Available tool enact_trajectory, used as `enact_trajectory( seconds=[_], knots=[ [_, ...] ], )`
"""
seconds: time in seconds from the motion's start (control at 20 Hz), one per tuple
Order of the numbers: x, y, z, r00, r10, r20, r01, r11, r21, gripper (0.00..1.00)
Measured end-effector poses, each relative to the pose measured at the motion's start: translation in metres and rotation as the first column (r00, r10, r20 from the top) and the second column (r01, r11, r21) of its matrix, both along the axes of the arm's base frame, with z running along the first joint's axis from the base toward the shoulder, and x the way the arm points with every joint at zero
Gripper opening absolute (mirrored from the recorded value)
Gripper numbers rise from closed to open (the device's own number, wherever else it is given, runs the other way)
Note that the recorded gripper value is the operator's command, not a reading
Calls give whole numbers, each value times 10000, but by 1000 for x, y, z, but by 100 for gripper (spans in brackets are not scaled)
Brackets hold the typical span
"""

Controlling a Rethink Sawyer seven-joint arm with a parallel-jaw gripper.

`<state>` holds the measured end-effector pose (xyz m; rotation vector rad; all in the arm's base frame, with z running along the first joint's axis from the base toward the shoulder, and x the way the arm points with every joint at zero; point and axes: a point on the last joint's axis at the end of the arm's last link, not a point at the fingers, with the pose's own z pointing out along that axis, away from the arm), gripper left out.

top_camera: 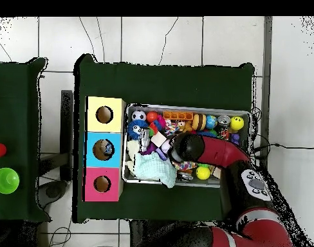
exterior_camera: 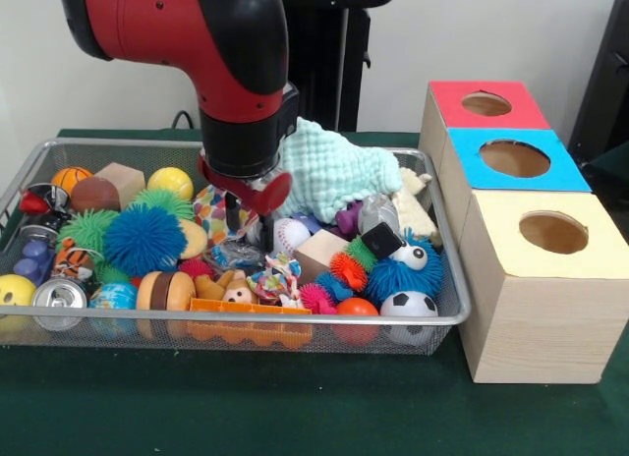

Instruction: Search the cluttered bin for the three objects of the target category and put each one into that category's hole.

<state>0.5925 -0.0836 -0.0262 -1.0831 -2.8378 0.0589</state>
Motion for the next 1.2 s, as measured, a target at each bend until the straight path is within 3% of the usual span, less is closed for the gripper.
enact_trajectory(
  seconds=[1.2],
  knots=[
    [-3, -7, -4, 9999, -143, -59, 143, 9999, 40, 100]
  ],
)
